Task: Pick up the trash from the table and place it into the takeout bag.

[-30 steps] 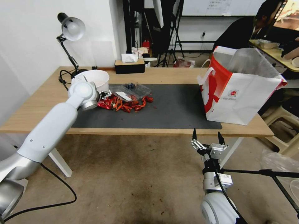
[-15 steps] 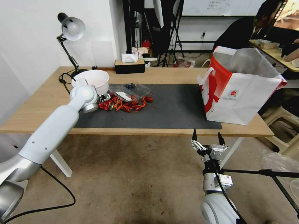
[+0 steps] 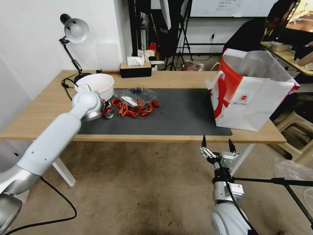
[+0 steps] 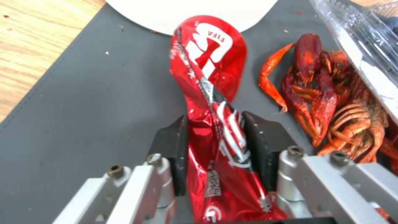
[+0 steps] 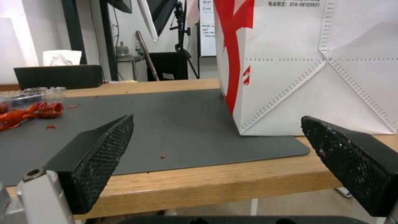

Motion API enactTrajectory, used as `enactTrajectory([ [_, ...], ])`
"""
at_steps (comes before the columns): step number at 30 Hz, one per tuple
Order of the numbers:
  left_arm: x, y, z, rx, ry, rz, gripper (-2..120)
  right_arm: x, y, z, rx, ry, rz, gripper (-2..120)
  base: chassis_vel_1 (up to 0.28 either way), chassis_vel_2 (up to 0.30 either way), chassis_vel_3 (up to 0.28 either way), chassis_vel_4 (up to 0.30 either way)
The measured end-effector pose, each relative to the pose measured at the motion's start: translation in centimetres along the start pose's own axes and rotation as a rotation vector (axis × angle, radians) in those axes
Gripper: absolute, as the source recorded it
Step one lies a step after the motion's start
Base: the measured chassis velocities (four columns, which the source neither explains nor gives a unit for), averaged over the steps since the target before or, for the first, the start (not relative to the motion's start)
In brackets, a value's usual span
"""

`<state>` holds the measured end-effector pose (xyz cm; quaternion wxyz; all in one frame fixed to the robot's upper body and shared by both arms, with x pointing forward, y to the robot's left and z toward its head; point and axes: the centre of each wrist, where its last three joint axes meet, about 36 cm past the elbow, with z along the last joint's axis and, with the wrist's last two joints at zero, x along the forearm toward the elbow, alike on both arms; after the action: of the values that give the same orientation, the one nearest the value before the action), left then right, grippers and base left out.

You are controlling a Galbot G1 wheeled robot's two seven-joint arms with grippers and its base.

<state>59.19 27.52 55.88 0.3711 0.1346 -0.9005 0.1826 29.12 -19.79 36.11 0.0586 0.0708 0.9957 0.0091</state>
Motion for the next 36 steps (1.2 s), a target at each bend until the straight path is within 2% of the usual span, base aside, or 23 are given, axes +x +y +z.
enactTrajectory([
  [6,1.6,1.0,0.9,-0.054,-0.020,0.030,15,0.0,0.0,0.0,0.000,-0.001,-0.001,100,0.000,0.000,0.000,0.000],
  [11,3.3,1.6,2.0,-0.117,-0.044,0.085,12,0.0,0.1,0.0,-0.001,-0.001,-0.003,100,0.000,0.000,0.000,0.000],
  [14,5.1,2.1,3.1,-0.190,-0.097,0.150,12,0.0,0.3,0.1,-0.002,0.001,-0.006,100,0.000,0.000,0.000,0.000],
  [15,5.1,2.1,3.1,-0.190,-0.097,0.150,12,0.0,0.3,0.1,-0.002,0.001,-0.006,100,0.000,0.000,0.000,0.000],
  [17,5.7,2.9,4.1,-0.246,-0.186,0.190,12,0.1,0.5,0.1,-0.002,0.001,-0.009,100,0.000,0.000,0.000,0.000],
  [19,5.8,3.1,4.3,-0.252,-0.200,0.202,12,0.1,0.5,0.1,-0.002,0.002,-0.009,100,0.000,0.000,0.000,0.000],
  [22,6.3,4.1,5.3,-0.278,-0.307,0.339,12,0.2,0.5,0.1,-0.001,0.003,-0.011,100,0.000,0.000,0.000,0.000],
  [23,6.3,4.1,5.3,-0.278,-0.307,0.339,12,0.2,0.5,0.1,-0.001,0.003,-0.011,100,0.000,0.000,0.000,0.000],
  [26,6.3,4.8,5.8,-0.295,-0.414,0.495,12,0.2,0.5,0.1,0.000,0.003,-0.012,100,0.000,0.000,0.000,0.000],
  [27,6.3,4.8,5.8,-0.295,-0.414,0.495,12,0.2,0.5,0.1,0.000,0.003,-0.012,100,0.000,0.000,0.000,0.000],
  [30,6.0,5.3,6.0,-0.302,-0.509,0.663,12,0.3,0.6,0.1,0.000,0.003,-0.014,100,0.000,0.000,0.000,0.000],
  [31,6.0,5.3,6.0,-0.302,-0.509,0.663,12,0.3,0.6,0.1,0.000,0.003,-0.014,100,0.000,0.000,0.000,0.000],
  [33,5.7,5.4,6.0,-0.312,-0.564,0.819,12,0.3,0.6,0.1,0.000,0.003,-0.014,100,0.000,0.000,0.000,0.000],
  [34,5.7,5.4,5.9,-0.318,-0.585,0.872,12,0.3,0.6,0.1,0.001,0.003,-0.014,100,0.000,0.000,0.000,0.000],
  [35,5.6,5.2,5.7,-0.326,-0.603,0.922,12,0.3,0.6,0.1,0.001,0.002,-0.014,100,0.000,0.000,0.000,0.000],
  [36,5.6,5.2,5.7,-0.326,-0.603,0.922,12,0.3,0.6,0.1,0.001,0.002,-0.014,100,0.000,0.000,0.000,0.000],
])
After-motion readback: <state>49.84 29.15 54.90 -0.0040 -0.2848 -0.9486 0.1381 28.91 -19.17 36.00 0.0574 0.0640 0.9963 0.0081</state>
